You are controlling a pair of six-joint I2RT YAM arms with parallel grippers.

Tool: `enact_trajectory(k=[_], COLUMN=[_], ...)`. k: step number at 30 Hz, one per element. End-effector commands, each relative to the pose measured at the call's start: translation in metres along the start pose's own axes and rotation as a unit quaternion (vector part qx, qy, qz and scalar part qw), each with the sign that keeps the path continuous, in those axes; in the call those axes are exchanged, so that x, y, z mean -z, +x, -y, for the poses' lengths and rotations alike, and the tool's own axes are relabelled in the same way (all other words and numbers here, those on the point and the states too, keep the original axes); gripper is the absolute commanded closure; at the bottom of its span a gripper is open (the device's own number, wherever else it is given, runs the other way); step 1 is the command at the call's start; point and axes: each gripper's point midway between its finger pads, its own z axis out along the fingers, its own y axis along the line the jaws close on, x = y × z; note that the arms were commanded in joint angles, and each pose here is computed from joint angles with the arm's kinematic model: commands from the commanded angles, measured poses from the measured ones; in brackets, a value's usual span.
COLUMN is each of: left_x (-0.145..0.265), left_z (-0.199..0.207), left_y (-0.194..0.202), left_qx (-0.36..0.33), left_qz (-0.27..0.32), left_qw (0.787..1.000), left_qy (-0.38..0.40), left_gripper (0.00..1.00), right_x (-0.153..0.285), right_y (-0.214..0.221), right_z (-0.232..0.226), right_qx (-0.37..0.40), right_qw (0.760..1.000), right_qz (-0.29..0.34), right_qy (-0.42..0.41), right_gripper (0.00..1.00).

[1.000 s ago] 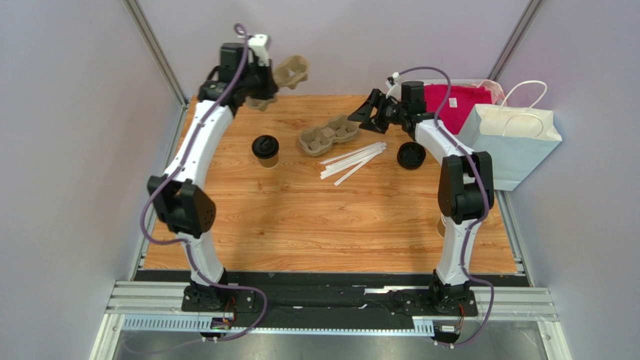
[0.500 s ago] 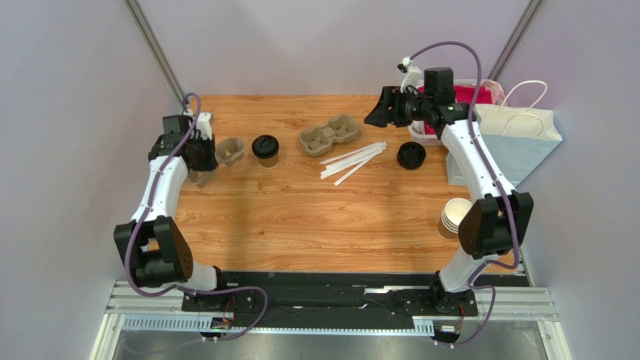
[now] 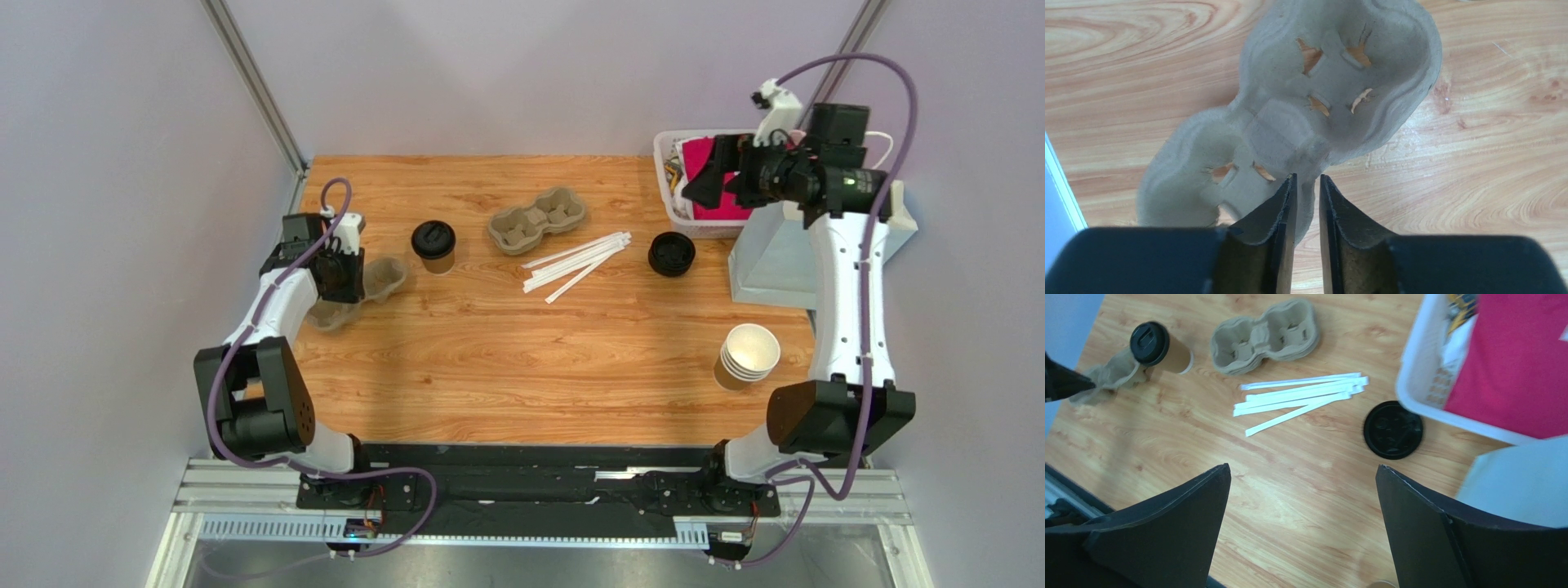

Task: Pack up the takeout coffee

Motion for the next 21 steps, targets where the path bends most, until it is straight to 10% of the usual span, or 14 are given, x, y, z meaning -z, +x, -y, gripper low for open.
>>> enact_trajectory(k=[1,10,21], left_x=[0.012,0.069,0.107], left_z=[0.008,0.019,0.035], left_y=[-0.01,-0.05,-0.077], left_qx=[-0.017,-0.061,-0.069], left_qz=[0.025,0.066,0.11], left_qw=[0.999,0.995,0.989], left_qy=[0.026,0.05,0.077], left_gripper=[0.62,0.05,0.03], right_x=[0.077,0.128,0.102], right_y=[-0.05,-0.054,-0.009], right_z=[0.001,0.084,0.143], right_qx=[0.08,0.064,0.063], right_qw=[0.994,0.978,0.965], right_qz=[0.061,0.015,-0.091], right_qy=[0.052,0.2,0.24], right_gripper=[0.05,0.07,0.13])
